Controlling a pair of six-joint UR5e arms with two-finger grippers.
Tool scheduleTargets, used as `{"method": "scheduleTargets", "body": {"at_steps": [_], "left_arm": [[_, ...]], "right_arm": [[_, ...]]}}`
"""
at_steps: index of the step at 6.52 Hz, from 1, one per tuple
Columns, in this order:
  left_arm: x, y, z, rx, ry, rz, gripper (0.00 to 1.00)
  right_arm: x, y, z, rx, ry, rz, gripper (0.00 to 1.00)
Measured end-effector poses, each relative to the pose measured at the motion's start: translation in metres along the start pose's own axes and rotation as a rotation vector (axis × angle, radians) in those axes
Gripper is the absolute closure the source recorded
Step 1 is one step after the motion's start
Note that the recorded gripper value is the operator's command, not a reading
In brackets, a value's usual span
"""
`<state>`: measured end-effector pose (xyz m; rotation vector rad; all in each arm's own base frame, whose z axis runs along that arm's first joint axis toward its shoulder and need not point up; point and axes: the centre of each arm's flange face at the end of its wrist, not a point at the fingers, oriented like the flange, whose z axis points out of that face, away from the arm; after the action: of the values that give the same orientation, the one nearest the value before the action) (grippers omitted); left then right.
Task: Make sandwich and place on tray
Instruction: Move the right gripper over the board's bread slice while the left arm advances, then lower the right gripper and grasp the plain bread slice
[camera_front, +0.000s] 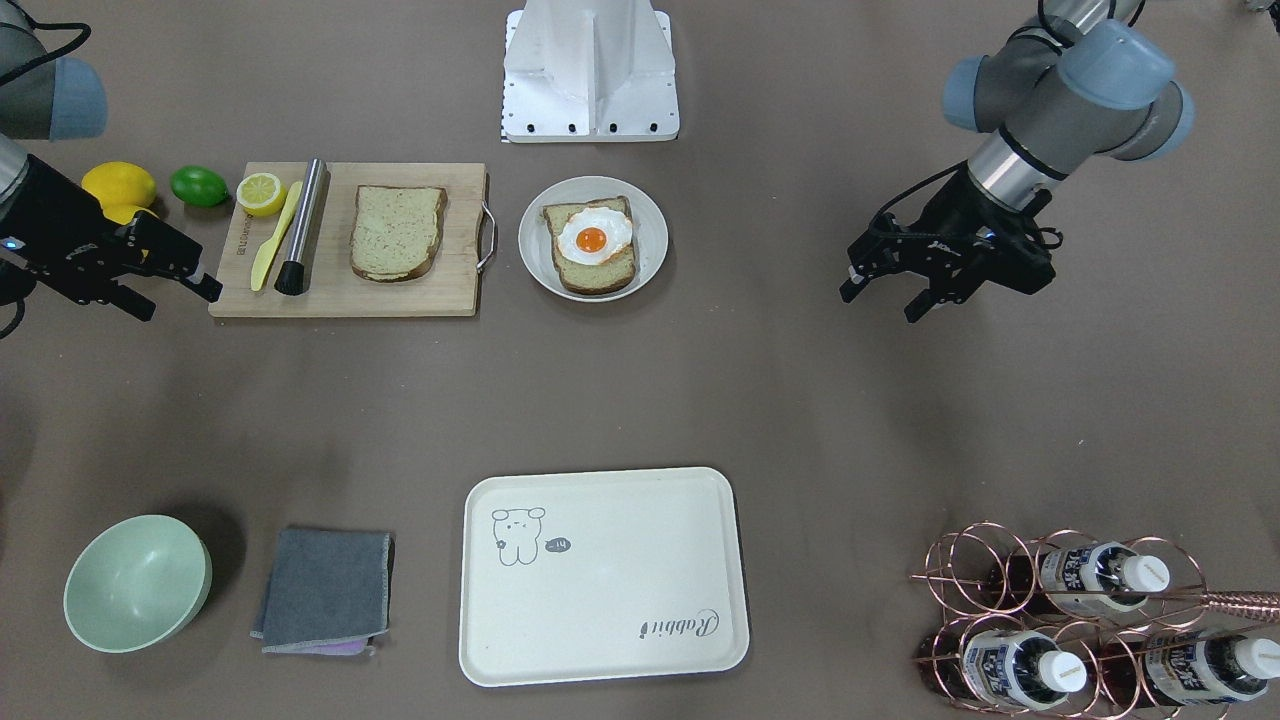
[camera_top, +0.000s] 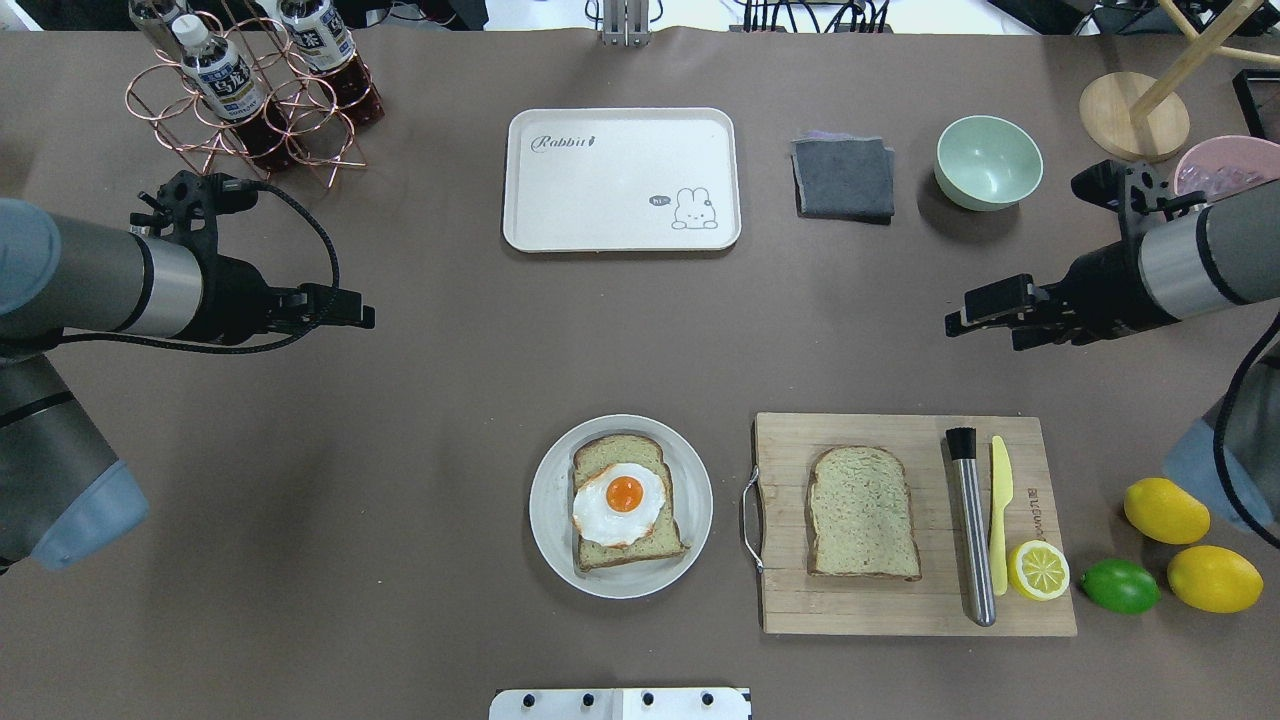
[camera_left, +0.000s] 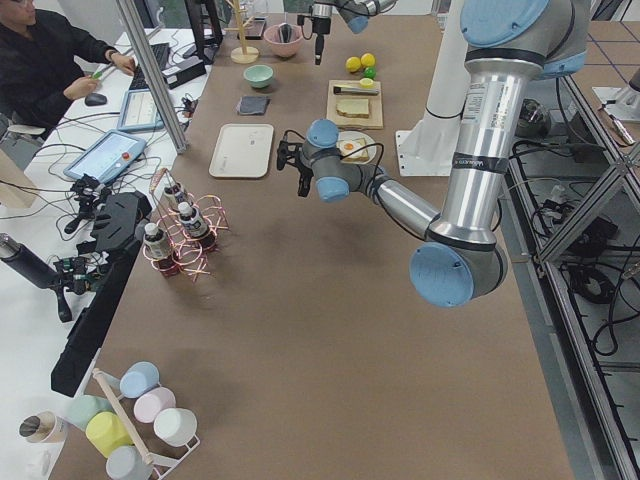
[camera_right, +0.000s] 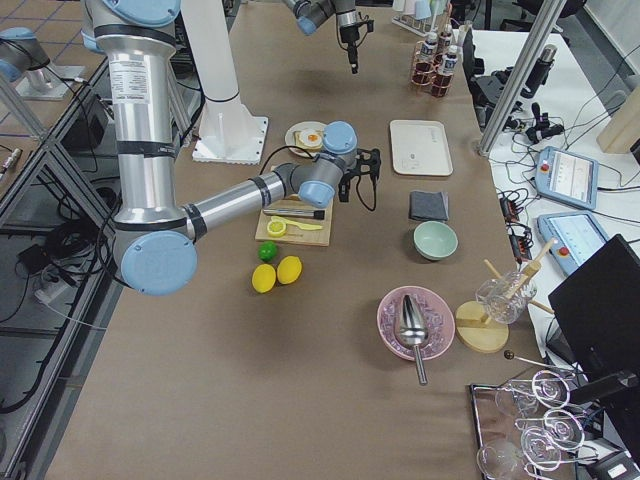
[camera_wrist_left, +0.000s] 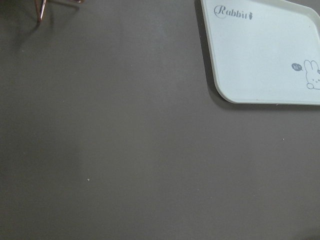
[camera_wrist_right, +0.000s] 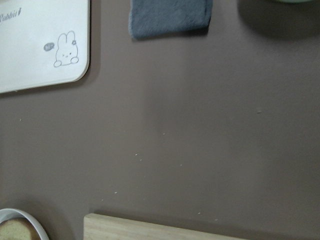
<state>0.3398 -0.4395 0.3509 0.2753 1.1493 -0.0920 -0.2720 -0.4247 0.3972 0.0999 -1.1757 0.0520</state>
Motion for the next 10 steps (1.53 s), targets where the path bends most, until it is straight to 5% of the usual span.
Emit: {"method": "scheduleTargets", "body": {"at_steps": [3,4,10], "left_arm": [[0.007,0.004,0.0,-0.006,-0.007,-0.001,0.02],[0.007,0.004,0.0,-0.006,-0.007,-0.001,0.02],[0.007,0.005,0.0,-0.001,-0.009,0.0,0.02]], "right_arm": [[-0.037,0.067,0.058,-0.027,0.025,-0.09,0.03],[-0.038,0.086,0.063,-0.039,0.033,-0.107,0.2],[-0.029,0.127,0.089,-0.067,0.082,-0.13,0.28]]}}
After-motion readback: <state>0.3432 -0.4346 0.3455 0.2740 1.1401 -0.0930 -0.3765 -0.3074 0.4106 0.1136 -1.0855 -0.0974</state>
